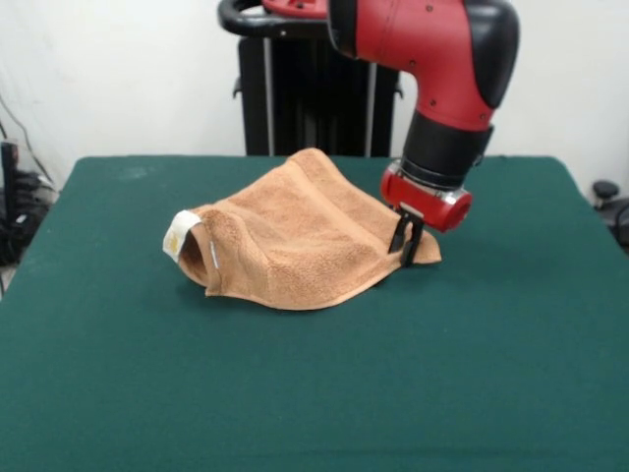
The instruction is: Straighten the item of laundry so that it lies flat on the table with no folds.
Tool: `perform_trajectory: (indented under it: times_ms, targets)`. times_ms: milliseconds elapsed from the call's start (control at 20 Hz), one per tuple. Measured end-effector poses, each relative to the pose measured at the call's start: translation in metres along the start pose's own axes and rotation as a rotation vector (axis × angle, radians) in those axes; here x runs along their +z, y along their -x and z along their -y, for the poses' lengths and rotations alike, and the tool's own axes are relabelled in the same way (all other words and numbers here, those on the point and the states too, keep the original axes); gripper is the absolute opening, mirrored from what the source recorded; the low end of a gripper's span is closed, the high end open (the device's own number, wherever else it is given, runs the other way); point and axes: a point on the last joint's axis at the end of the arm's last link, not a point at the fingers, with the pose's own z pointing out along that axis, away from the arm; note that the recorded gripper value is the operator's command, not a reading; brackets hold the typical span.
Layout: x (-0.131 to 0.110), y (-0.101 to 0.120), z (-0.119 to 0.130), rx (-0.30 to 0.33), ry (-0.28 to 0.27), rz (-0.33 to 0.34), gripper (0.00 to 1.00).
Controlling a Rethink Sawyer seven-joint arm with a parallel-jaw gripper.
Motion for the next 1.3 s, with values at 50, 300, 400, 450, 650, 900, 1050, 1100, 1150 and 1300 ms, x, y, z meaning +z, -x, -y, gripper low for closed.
perform_trajectory:
  times_ms: [50,300,400,450,650,900,1050,1100,1150,1300]
  targets:
    - [0.0,0.0,0.0,0.001,-0.001,-0.002,0.0]
    - [0.0,0.0,0.0,0.001,-0.001,-0.002,0.0]
    - [0.0,0.001,0.0,0.002,-0.001,-0.003,0.0]
    - [0.0,0.001,0.0,0.004,0.0,-0.005,0.0]
    - [0.0,0.004,0.001,0.013,0.009,-0.024,0.0]
    - [0.001,0.011,0.005,0.04,0.037,-0.075,0.0]
    - [0.002,0.015,0.008,0.056,0.053,-0.11,0.0]
    - [0.002,0.016,0.008,0.061,0.058,-0.119,0.0]
    - [0.002,0.017,0.008,0.064,0.059,-0.123,0.0]
    - [0.002,0.019,0.009,0.08,0.068,-0.14,0.0]
